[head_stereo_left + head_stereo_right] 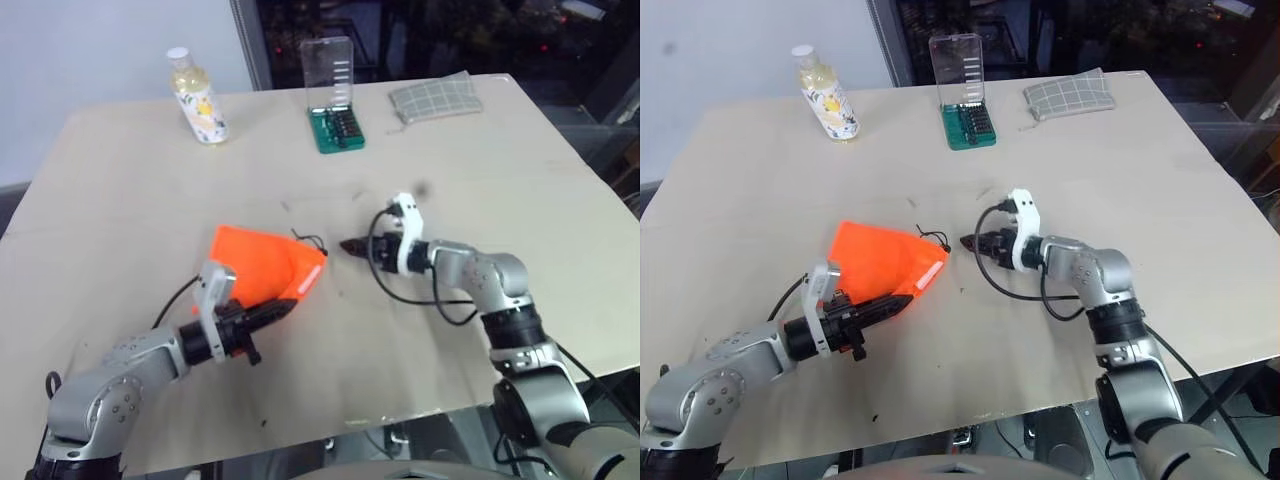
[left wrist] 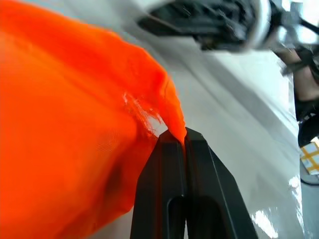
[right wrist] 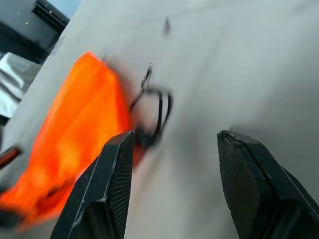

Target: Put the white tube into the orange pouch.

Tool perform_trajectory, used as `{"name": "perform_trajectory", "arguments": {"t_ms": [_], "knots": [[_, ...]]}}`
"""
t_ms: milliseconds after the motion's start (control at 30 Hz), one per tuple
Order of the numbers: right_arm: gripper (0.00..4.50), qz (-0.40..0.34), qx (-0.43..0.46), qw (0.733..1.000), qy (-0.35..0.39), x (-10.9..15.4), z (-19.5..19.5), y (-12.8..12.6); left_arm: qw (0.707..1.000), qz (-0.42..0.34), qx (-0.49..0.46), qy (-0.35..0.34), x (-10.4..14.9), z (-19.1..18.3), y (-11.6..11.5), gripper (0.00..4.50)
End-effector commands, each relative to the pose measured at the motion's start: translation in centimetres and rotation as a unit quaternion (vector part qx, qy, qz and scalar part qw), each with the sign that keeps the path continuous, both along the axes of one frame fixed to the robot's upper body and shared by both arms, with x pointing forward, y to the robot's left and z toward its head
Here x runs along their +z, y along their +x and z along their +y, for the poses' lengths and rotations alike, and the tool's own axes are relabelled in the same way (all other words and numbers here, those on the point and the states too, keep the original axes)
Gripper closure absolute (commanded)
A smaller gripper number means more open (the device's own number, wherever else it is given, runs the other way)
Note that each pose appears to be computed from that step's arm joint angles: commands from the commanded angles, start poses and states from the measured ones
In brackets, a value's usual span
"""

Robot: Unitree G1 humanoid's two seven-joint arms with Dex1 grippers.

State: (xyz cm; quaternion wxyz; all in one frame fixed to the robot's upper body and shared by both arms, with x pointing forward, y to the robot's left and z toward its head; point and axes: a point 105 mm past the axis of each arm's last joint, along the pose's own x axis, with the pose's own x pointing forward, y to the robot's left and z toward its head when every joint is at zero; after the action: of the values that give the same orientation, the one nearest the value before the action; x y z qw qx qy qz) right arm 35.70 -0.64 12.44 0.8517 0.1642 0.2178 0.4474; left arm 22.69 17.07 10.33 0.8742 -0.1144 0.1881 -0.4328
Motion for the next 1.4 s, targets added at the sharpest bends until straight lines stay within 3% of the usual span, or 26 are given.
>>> {"name": "perform_trajectory", "arguments": {"t_ms": [33, 133, 333, 633, 767, 867, 1000, 1133, 1233, 1400], "knots": [[1.86, -0.061, 0.025, 0.998, -0.018, 2.2, 1.8, 0.4, 0.999, -0.02, -0.021, 0.014, 0.6, -0.1, -0.7, 4.5], [1.86, -0.154, 0.06, 0.978, -0.127, 1.5, 4.0, 0.3, 0.999, -0.018, -0.021, 0.016, 0.4, 0.0, -1.0, 4.5], [1.86, -0.284, 0.095, 0.928, -0.222, 0.6, 7.0, -0.2, 1.0, -0.014, -0.017, 0.02, -0.2, 0.3, -1.7, 4.5], [1.86, -0.29, 0.128, 0.908, -0.275, -2.2, 7.5, -0.7, 1.0, -0.016, -0.004, 0.021, -0.4, 0.9, -2.0, 4.5], [3.09, -0.221, 0.131, 0.926, -0.277, -3.7, 6.7, -1.0, 1.0, -0.019, -0.001, 0.019, -0.2, 0.7, -1.8, 4.5], [4.46, -0.196, 0.122, 0.934, -0.274, -3.9, 6.3, -1.0, 1.0, -0.02, 0.0, 0.02, -0.2, 0.5, -1.6, 4.5], [4.49, -0.186, 0.115, 0.934, -0.282, -4.0, 5.7, -0.8, 1.0, -0.021, 0.002, 0.019, -0.1, 0.3, -1.3, 4.5], [4.49, -0.194, 0.05, 0.944, -0.262, -2.2, 4.8, 0.9, 1.0, -0.022, 0.0, 0.017, -0.1, -0.1, -1.2, 4.5], [4.49, -0.211, -0.022, 0.954, -0.213, 0.9, 3.8, 2.8, 1.0, -0.024, 0.0, 0.016, 0.0, -0.2, -1.1, 4.5], [4.49, -0.213, -0.073, 0.969, -0.105, 6.1, 2.5, 3.7, 0.999, -0.032, -0.004, 0.008, 0.7, -0.2, -0.5, 4.5]]}}
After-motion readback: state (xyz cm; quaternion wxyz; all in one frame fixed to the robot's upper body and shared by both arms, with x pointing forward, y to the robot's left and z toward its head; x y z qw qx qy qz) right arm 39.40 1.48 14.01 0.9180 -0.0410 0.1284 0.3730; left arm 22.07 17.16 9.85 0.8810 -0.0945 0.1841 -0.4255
